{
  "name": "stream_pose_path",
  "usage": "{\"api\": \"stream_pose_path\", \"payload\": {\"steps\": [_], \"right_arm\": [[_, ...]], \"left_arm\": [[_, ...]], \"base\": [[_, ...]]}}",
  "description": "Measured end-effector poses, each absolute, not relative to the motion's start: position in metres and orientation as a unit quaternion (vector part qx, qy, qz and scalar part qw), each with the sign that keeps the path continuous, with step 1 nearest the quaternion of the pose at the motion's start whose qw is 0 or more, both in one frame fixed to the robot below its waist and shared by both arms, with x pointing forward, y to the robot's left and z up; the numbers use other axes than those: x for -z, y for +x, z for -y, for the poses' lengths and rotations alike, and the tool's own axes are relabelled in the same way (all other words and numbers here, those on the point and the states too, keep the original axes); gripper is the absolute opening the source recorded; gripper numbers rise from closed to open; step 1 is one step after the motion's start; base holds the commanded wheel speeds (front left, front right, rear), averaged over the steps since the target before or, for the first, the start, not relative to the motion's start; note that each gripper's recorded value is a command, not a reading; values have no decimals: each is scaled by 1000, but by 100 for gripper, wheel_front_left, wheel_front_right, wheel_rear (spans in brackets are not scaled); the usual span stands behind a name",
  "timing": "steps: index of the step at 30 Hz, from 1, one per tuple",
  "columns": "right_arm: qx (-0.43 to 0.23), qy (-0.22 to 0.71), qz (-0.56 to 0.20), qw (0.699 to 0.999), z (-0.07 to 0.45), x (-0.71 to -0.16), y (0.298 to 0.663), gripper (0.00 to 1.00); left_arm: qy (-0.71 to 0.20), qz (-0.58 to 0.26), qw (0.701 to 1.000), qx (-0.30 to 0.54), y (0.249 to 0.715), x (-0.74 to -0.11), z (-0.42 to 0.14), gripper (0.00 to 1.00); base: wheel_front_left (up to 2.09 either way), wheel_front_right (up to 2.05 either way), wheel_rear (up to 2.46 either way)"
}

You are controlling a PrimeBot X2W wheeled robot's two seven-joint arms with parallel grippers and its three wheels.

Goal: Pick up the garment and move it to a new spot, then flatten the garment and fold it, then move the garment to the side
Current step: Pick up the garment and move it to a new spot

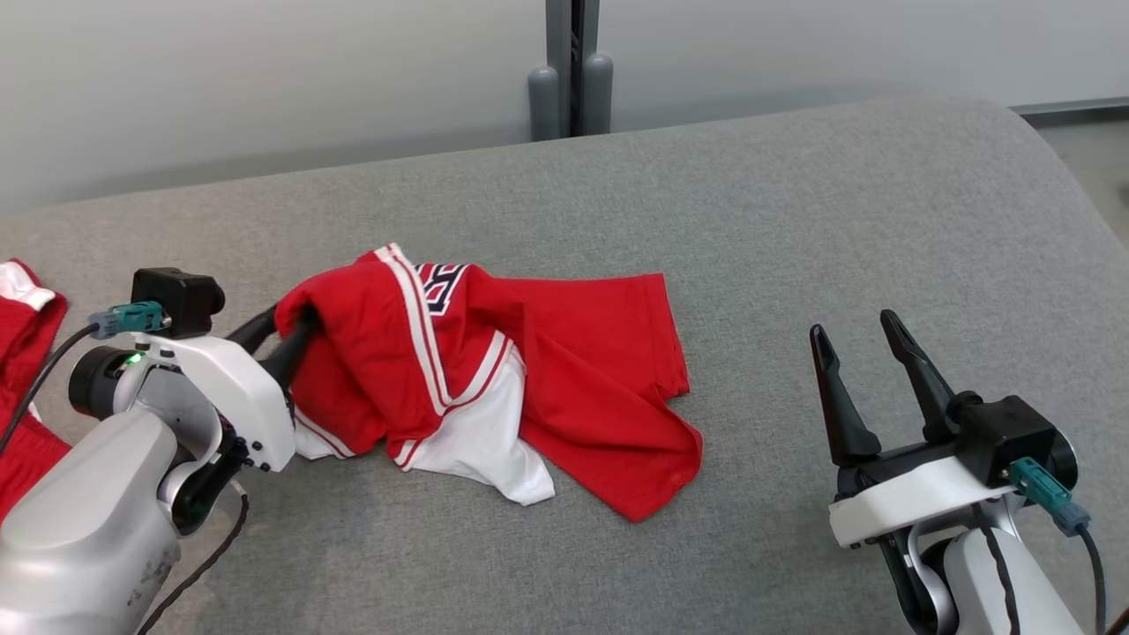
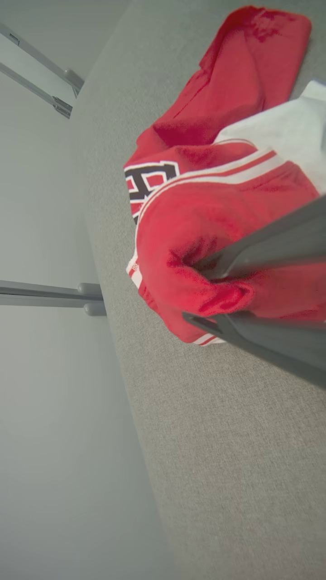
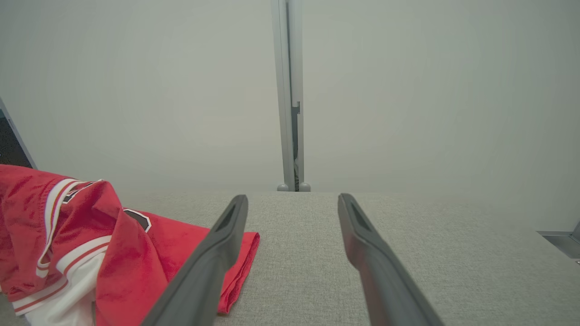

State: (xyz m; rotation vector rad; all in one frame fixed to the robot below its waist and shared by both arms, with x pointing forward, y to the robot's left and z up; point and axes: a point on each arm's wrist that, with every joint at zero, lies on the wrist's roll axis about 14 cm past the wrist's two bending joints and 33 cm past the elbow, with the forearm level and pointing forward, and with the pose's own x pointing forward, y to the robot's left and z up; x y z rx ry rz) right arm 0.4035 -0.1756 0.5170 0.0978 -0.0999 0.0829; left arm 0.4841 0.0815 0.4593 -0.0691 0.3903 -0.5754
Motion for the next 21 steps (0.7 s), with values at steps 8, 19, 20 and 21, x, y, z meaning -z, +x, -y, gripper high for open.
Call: {"api": "stream_pose_path", "payload": {"steps": [8, 19, 20, 21], "right_arm": [[-57, 43, 63, 996, 166, -527, 402, 100], [-70, 39, 70, 994, 160, -532, 391, 100], [-72, 38, 72, 994, 158, -534, 391, 100], [-74, 38, 73, 994, 157, -534, 390, 100]], "left_arm": [[-13, -167, 948, 270, 482, -481, -101, 100], [25, -75, 972, 223, 479, -542, -159, 100], [24, -58, 975, 214, 478, -550, -162, 100], [21, -44, 977, 205, 476, -556, -166, 100]], "base": [[0, 0, 0], [0, 0, 0], [0, 0, 0], [0, 0, 0]]}}
